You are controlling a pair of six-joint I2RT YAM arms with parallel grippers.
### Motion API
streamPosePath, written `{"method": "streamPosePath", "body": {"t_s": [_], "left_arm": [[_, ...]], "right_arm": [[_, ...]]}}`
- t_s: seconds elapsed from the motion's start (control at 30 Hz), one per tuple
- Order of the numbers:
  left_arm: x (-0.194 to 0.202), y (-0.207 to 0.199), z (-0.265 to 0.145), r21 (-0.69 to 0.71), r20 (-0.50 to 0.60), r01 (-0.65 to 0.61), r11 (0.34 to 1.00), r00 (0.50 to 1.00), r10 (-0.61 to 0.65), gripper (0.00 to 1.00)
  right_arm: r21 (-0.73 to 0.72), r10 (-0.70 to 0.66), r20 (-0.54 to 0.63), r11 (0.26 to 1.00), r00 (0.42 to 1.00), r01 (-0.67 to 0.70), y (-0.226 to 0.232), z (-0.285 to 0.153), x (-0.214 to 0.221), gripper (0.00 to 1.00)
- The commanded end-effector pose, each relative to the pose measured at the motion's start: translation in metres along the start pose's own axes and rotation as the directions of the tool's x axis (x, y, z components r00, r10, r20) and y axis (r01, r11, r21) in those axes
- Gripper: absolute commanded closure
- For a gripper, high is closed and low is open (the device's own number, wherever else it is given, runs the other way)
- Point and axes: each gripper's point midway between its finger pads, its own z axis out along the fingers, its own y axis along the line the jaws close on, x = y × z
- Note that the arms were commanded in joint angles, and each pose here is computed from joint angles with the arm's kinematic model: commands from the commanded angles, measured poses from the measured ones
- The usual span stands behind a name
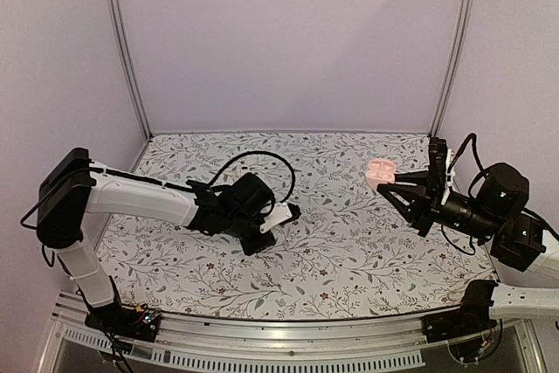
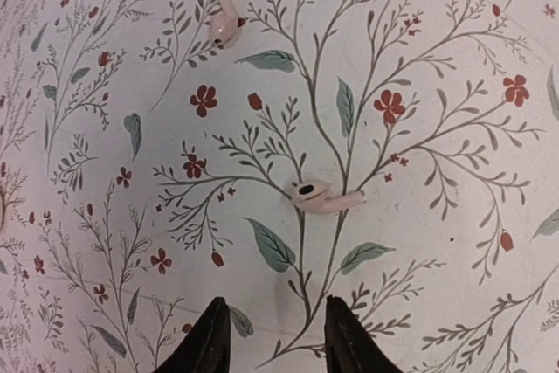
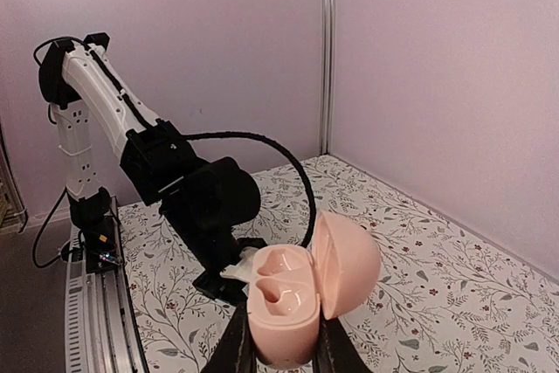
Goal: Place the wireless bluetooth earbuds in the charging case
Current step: Pick up the right earbud from the center of the board.
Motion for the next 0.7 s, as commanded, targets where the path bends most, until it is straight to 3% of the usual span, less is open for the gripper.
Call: {"method": "streamPosePath", "body": {"t_s": [0.0, 0.07, 0.13, 0.2, 0.33, 0.4, 0.5, 0.67], "left_arm": [[-0.044, 0.020, -0.046, -0.111, 0.311, 0.017, 0.994, 0.950, 0.019, 0.60], [-0.053, 0.028, -0.057, -0.107, 0.370, 0.098, 0.989, 0.927, -0.051, 0.42], [-0.053, 0.029, -0.052, -0.069, 0.332, 0.163, 0.984, 0.934, -0.132, 0.34], [-0.054, 0.028, -0.041, -0.039, 0.249, 0.228, 0.973, 0.945, -0.212, 0.34], [-0.070, 0.027, -0.036, 0.028, 0.197, 0.386, 0.922, 0.902, -0.383, 0.34], [-0.064, 0.025, -0.025, 0.022, 0.102, 0.447, 0.894, 0.889, -0.447, 0.36], [-0.046, 0.015, -0.008, -0.012, -0.073, 0.526, 0.850, 0.847, -0.526, 0.40], [-0.028, -0.007, 0.003, -0.028, -0.196, 0.612, 0.790, 0.772, -0.605, 0.46]], "right_arm": [[0.018, 0.005, 0.005, 1.000, 1.000, -0.005, -0.003, -0.002, -0.002, 1.00], [0.018, 0.005, 0.003, 1.000, 1.000, -0.005, -0.003, -0.001, -0.002, 1.00], [0.017, 0.006, 0.000, 1.000, 1.000, -0.006, -0.003, 0.000, -0.002, 1.00], [0.020, 0.006, -0.002, 1.000, 1.000, -0.006, -0.004, 0.000, -0.002, 1.00], [0.032, 0.009, -0.007, 0.999, 1.000, -0.009, -0.006, 0.000, -0.001, 1.00], [0.044, 0.011, -0.007, 0.999, 1.000, -0.011, -0.008, -0.001, -0.002, 1.00], [0.057, 0.011, -0.007, 0.998, 1.000, -0.011, -0.010, -0.001, -0.003, 1.00], [0.056, 0.011, -0.008, 0.998, 1.000, -0.011, -0.010, -0.002, -0.001, 1.00]]}}
